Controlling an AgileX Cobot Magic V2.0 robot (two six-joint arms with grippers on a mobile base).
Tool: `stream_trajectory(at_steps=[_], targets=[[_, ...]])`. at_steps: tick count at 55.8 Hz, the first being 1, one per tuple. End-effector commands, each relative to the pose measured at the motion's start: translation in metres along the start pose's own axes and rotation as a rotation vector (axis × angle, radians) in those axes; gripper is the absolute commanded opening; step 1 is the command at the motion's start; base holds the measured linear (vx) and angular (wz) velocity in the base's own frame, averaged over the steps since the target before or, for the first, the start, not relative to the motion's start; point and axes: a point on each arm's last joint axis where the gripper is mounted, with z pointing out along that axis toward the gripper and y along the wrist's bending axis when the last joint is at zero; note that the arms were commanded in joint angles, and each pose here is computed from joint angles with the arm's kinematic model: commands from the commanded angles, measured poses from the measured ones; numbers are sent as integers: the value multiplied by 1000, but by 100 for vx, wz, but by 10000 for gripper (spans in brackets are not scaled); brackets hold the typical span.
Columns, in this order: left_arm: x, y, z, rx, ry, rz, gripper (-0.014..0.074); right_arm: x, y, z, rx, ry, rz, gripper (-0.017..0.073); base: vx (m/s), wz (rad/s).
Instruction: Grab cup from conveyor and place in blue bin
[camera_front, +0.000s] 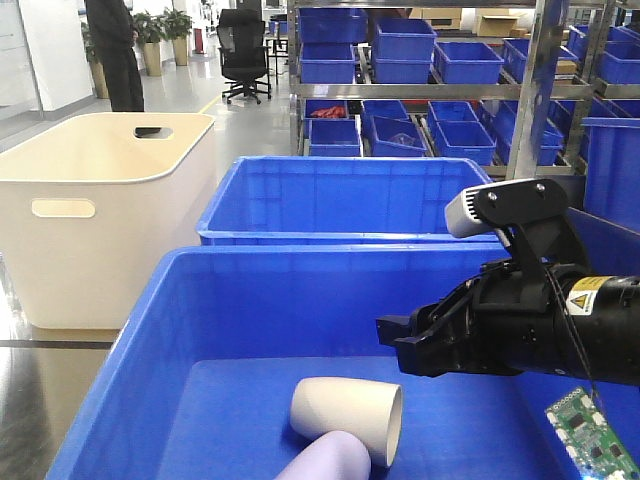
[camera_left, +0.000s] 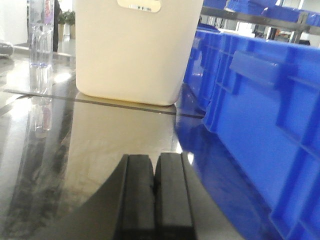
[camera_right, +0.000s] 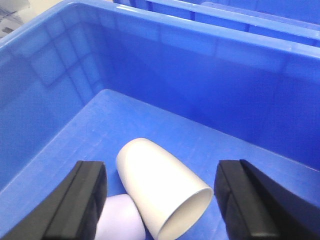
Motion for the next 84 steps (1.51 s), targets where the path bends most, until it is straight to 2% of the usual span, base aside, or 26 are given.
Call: stream_trajectory(at_steps=[1,64,72,77,84], targets=[[-2,0,-1,7,-61,-5,-8,-21,2,-16,11,-133,-6,507,0,0],[-2,0,-1,7,-61,-5,-8,-21,2,-19,10,-138,-8,507,0,0],[-2,0,-1,7,-61,-5,-8,-26,6,-41,1,-190,-4,507,0,0],[-2,0,-1,7,-61,-5,-8,-31,12,-69,-20,-259,8,505,0,0],[-2,0,-1,7,-61,-5,-8,-33,20,-115,-38,-358,-5,482,0,0]])
